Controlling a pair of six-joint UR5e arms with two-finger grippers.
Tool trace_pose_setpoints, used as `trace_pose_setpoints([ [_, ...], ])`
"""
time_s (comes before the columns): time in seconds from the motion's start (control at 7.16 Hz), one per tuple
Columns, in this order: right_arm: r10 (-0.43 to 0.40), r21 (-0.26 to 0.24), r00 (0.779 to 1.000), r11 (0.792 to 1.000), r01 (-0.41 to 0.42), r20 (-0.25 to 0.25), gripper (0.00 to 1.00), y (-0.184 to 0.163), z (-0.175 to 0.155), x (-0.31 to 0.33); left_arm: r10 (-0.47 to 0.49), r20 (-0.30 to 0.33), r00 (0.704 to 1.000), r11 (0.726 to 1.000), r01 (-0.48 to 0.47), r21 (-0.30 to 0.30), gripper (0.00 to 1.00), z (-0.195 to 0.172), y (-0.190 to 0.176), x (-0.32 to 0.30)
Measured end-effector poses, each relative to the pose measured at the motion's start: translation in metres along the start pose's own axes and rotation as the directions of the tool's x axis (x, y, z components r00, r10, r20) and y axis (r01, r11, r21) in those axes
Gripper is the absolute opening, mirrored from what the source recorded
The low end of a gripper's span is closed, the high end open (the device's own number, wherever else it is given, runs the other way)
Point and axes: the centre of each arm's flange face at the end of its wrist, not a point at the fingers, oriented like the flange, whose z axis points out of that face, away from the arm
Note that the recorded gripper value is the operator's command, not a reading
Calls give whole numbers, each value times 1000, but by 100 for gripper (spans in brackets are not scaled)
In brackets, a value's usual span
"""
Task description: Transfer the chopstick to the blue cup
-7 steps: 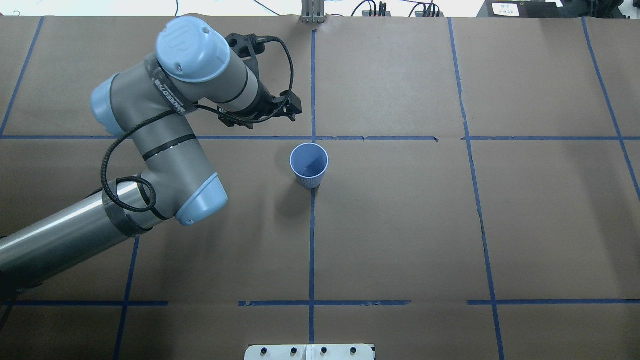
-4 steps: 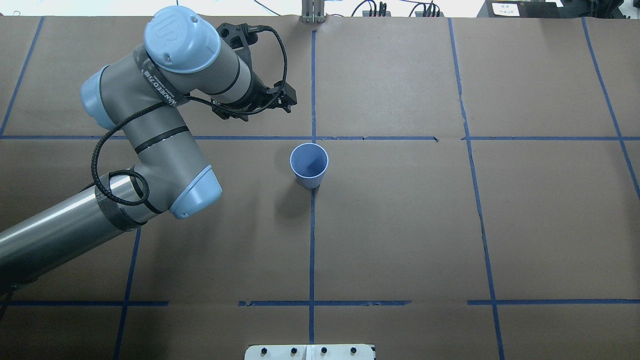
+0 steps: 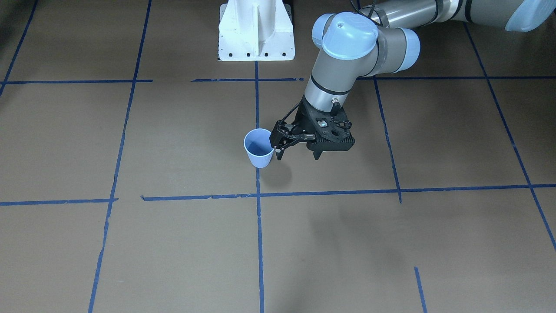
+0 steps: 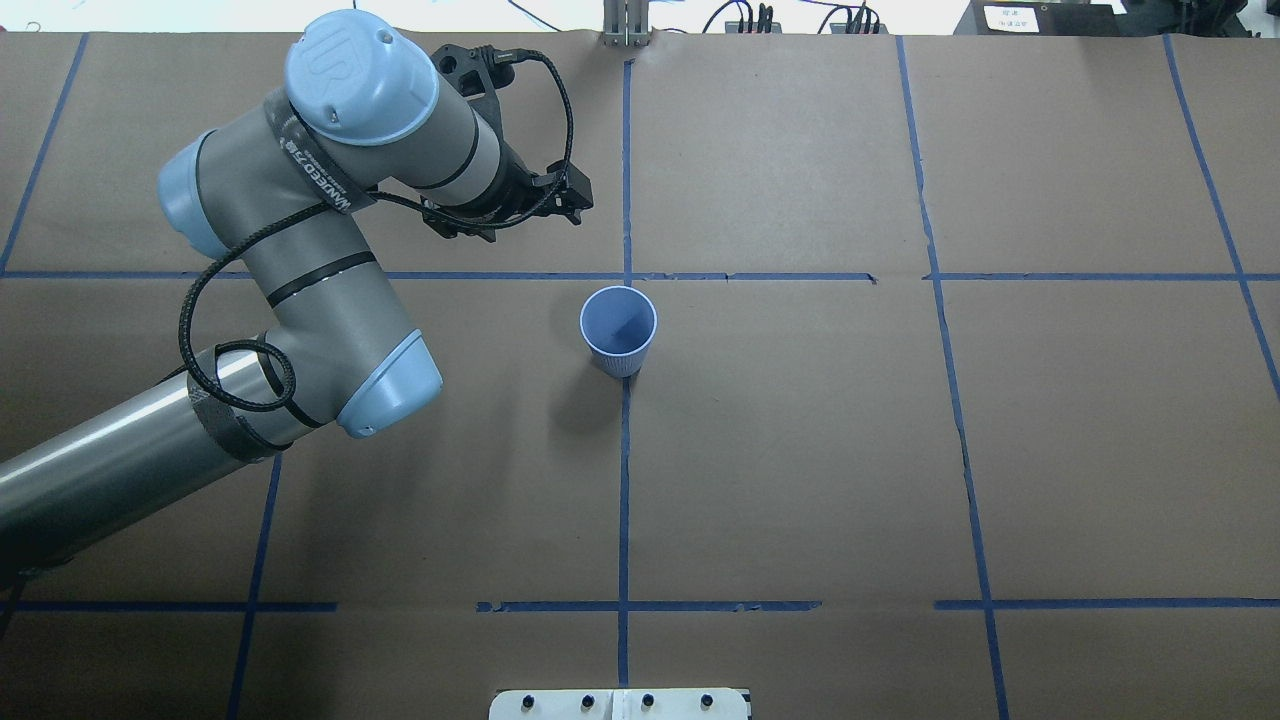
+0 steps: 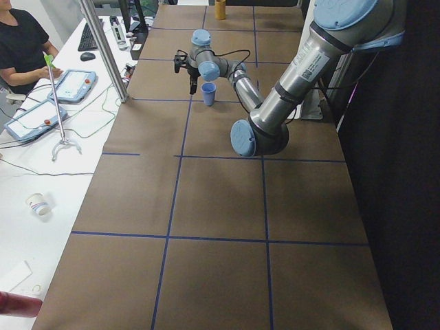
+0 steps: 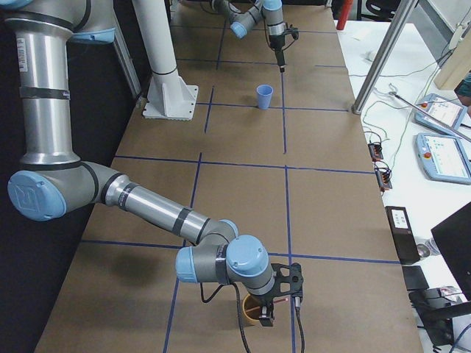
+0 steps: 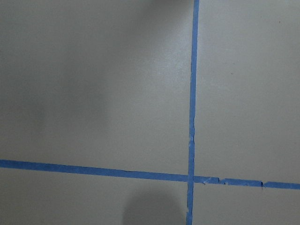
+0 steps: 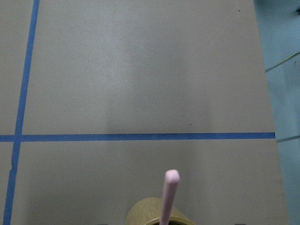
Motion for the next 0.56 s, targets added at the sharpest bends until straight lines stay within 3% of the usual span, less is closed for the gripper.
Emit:
trace_pose_setpoints([
  [0.28, 6, 1, 1000, 1000, -6, 1, 88, -8, 2, 1, 0, -1, 1000, 1000, 0, 1, 100, -1, 0, 0],
  [0.42, 12, 0, 1000, 1000, -12, 3, 81, -9, 3, 1, 0, 0, 1000, 1000, 0, 1, 100, -1, 0, 0],
  [0.56, 17, -1, 1000, 1000, -17, 6, 56, -9, 3, 1, 0, 0, 1000, 1000, 0, 1, 100, 0, 0, 0],
])
